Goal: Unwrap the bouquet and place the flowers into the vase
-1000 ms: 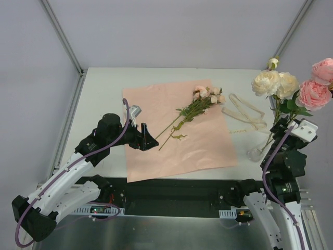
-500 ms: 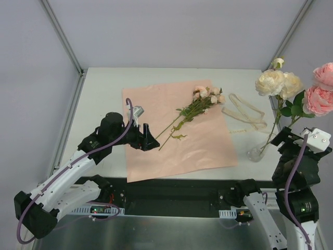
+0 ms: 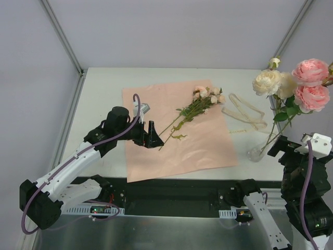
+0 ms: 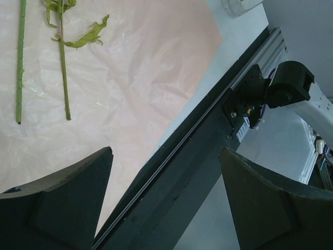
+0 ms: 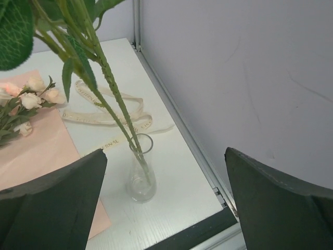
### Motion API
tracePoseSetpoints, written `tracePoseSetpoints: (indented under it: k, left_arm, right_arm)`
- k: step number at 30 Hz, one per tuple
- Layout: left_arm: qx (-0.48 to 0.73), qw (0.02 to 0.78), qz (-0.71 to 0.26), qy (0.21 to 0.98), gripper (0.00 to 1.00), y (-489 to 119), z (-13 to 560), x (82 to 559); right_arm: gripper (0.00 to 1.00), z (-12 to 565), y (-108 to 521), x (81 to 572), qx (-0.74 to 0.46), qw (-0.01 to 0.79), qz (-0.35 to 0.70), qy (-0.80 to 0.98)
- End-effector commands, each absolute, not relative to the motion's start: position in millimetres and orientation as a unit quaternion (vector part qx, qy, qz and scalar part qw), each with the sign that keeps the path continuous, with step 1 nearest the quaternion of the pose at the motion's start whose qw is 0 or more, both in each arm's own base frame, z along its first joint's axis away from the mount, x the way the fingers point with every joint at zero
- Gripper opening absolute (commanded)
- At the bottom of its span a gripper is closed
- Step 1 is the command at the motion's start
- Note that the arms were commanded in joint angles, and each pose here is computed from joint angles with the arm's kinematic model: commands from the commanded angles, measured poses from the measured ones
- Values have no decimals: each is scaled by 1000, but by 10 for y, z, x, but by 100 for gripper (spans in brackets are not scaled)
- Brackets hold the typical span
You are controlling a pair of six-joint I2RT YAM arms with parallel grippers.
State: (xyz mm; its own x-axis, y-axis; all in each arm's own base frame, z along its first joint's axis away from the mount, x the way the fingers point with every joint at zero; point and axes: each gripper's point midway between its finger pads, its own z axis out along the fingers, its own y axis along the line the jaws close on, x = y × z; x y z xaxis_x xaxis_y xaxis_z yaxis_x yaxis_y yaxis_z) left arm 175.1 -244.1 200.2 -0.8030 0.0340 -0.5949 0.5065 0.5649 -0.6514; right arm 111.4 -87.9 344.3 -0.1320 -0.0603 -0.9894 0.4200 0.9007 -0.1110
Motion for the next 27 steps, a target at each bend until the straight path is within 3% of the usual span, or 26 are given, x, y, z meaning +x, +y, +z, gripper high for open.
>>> tracePoseSetpoints:
  k: [1, 19, 21, 25, 27]
  left_arm:
    - [182, 289, -455, 823, 83, -2518, 2208, 1815]
    - [184, 272, -449, 831, 70, -2601, 2155, 1934]
    - [179, 272, -439, 837, 67, -2604, 2106, 1990]
    - [175, 258, -423, 851, 58, -2657, 2007, 2124]
    - [172, 242, -410, 862, 54, -2698, 1921, 2219]
  right_arm:
    - [100, 3463, -738, 1106, 87, 639, -154, 749]
    - [99, 3306, -338, 1136, 89, 613, -30, 784]
    - [100, 3329, -145, 1133, 50, 625, 15, 779]
    - [100, 3343, 830, 1025, -129, 607, 231, 749]
    - [100, 3211, 976, 1068, -118, 576, 275, 760]
